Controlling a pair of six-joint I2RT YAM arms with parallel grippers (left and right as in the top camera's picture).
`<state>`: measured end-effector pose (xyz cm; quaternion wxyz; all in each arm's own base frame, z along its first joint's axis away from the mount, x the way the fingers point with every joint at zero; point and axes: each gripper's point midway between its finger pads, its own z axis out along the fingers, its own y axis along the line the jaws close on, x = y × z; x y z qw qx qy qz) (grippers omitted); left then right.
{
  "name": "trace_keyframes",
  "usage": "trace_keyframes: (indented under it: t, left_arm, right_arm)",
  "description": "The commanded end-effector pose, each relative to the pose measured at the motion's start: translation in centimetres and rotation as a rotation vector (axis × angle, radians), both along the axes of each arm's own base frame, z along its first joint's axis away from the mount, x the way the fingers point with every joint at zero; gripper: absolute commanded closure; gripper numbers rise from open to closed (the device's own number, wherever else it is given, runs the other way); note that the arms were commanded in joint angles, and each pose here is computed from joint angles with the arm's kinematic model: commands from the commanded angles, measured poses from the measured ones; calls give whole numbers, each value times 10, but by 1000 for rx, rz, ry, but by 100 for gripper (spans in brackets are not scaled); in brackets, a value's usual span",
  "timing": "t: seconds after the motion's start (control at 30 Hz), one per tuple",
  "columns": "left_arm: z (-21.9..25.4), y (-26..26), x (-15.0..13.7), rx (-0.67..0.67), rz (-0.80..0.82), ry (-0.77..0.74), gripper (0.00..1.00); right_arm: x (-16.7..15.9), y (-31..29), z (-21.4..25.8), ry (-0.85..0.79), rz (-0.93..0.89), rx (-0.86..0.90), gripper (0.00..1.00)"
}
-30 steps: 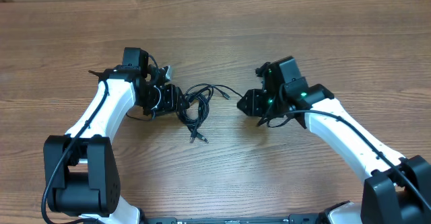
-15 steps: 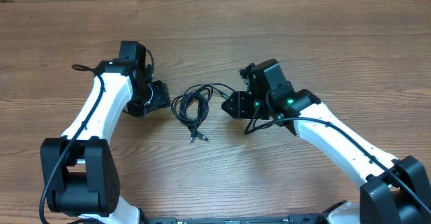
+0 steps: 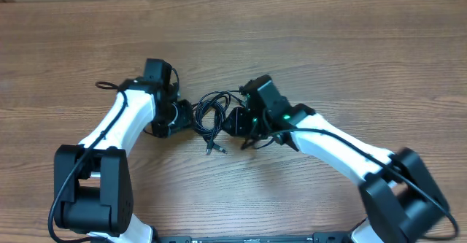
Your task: Untangle cables
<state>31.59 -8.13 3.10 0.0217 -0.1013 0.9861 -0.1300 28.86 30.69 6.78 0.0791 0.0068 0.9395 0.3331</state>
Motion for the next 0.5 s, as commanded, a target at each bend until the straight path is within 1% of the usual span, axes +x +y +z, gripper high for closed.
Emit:
trace_keyframes:
  t: [0.0,0.03,0.07,0.1,0.13,0.17,0.2,0.37,0.47]
  left_arm:
    - [-5,-8,-6,-17,-11,0,43]
    - [-6,-9,-5,-17,-15,-7,45]
    - [-7,-10,-4,-17,-19,-14,55]
    - [-8,-11,-4,-14,-21,-21,71]
    - [-8,-11,-2,-14,-20,-30,83]
    - [-9,-11,1,-14,-20,-42,89]
    - [-9,-12,3,-16,-20,-54,93]
    - [-15,-9,13,-3,13,-105,95]
    - [-21,-9,12,-5,13,-116,94]
  right_arm:
    - [-14,10,-22,110,-28,-7,70]
    - [-17,13,-26,121,-17,-4,69]
    - [-19,16,-27,129,-4,4,65]
    - [-21,20,-28,133,7,14,62]
    - [-22,21,-27,133,13,18,58]
    - [-22,22,-27,130,15,20,51]
    - [-22,23,-26,128,18,24,48]
    - [-21,22,-30,121,7,7,48]
    - [-14,18,-32,106,-34,-16,48]
